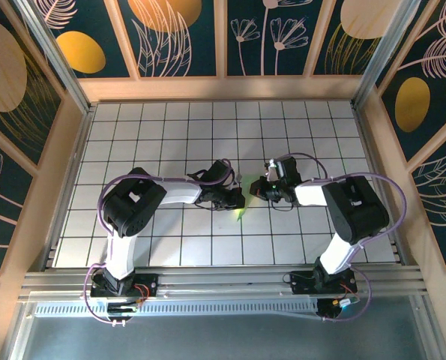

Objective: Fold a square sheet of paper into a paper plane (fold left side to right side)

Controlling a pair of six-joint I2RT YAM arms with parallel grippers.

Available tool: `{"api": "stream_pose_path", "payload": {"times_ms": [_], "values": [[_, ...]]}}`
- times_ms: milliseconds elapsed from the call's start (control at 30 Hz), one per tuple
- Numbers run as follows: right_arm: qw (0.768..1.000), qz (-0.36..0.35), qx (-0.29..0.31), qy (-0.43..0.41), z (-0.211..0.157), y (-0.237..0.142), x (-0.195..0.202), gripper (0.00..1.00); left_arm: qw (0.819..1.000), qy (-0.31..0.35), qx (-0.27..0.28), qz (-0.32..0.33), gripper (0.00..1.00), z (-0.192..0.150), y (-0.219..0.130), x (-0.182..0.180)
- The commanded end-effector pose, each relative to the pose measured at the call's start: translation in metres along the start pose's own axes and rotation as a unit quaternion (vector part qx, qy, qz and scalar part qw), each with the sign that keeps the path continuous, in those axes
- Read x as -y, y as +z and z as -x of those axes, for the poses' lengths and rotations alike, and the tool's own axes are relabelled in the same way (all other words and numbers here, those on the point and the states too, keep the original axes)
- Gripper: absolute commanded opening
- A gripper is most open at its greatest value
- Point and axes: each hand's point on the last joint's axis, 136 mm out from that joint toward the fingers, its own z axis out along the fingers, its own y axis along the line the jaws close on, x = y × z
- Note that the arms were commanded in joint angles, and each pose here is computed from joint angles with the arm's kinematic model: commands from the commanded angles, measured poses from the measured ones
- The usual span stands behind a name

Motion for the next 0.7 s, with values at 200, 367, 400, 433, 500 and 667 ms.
{"api": "stream_pose_path", "payload": {"times_ms": [200,367,400,433,500,667], "values": [[0.999,-0.024,0.023,-0.022,0.021,0.006,0.016,0.00,0.986,-0.043,-0.039,0.154,0.00,-0.035,0.004,-0.080],[0.999,-0.030,0.030,-0.022,0.032,0.002,0.024,0.00,0.985,-0.039,-0.042,0.162,0.00,-0.035,0.004,-0.082],[0.999,-0.032,0.030,-0.022,0.033,0.002,0.026,0.00,0.985,-0.039,-0.042,0.162,0.00,-0.035,0.004,-0.082],[0.999,-0.033,0.031,-0.021,0.036,0.002,0.027,0.00,0.985,-0.039,-0.043,0.164,0.00,-0.036,0.004,-0.083],[0.999,-0.035,0.034,-0.018,0.041,0.001,0.031,0.00,0.984,-0.039,-0.045,0.165,0.00,-0.036,0.005,-0.083],[0.998,-0.037,0.042,-0.007,0.053,-0.002,0.042,0.00,0.984,-0.038,-0.045,0.166,0.00,-0.036,0.005,-0.083]]}}
